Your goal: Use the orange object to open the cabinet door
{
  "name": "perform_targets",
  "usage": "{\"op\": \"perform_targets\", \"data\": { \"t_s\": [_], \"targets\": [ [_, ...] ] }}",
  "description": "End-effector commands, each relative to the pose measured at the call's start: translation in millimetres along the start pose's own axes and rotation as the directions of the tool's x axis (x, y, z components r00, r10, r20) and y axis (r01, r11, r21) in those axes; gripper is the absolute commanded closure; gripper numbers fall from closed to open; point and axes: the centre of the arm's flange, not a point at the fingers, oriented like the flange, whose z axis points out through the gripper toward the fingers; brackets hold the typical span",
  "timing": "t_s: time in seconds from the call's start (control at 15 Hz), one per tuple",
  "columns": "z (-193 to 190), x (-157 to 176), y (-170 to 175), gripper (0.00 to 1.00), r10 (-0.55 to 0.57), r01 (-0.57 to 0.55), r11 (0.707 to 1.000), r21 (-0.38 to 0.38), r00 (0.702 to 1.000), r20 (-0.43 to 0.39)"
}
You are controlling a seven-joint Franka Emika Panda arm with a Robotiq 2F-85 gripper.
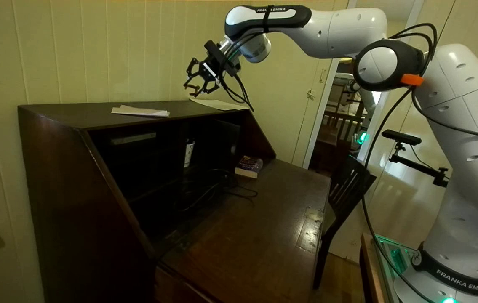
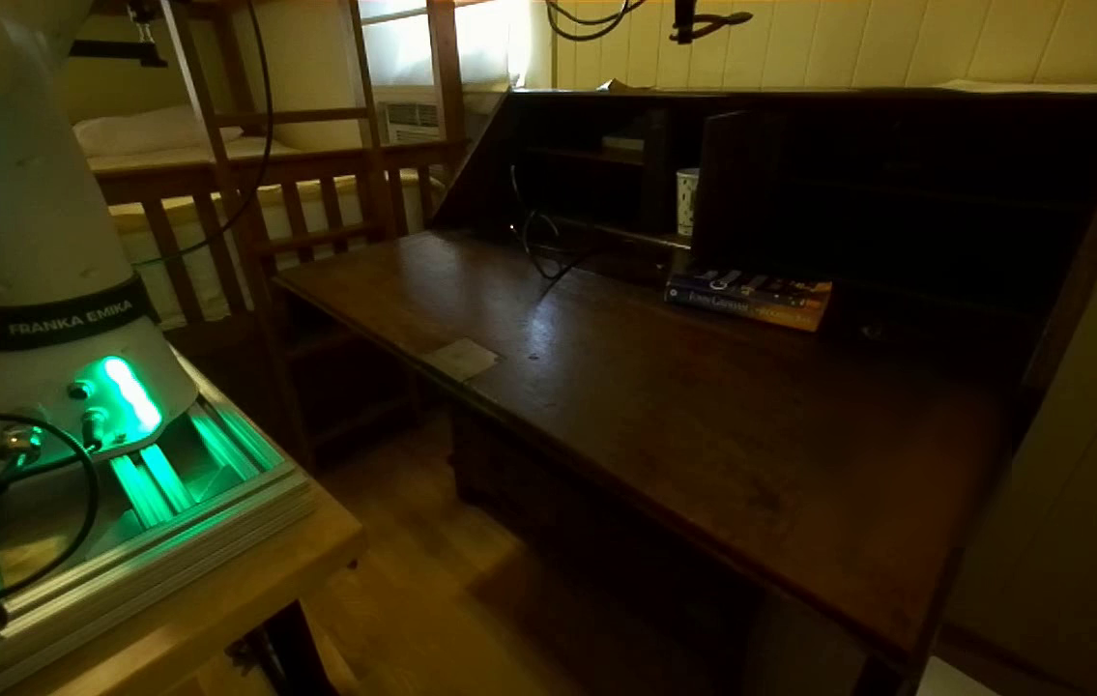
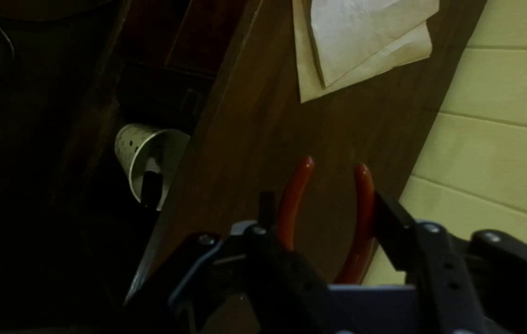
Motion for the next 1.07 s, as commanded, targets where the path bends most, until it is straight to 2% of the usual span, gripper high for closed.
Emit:
{"op": "perform_targets", "data": {
  "t_s": [0.0,0.53,0.8,0.87,1.0],
  "targets": [
    [29,5,-23,0.71,0.005,-0.007,0.998,-0.055,0.999,-0.033],
    [67,-1,-29,0.71,-0.005,0.004,0.998,-0.070,1.000,-0.003],
    [53,-5,-22,0.71,0.029,-0.026,0.994,-0.110,0.999,0.022],
    [46,-6,-23,0.24,0.033,-0.031,0.995,-0.096,0.999,0.015],
    [33,-8,-26,0.13,0.024,-0.024,0.998,-0.052,1.000,-0.010]
  ]
}}
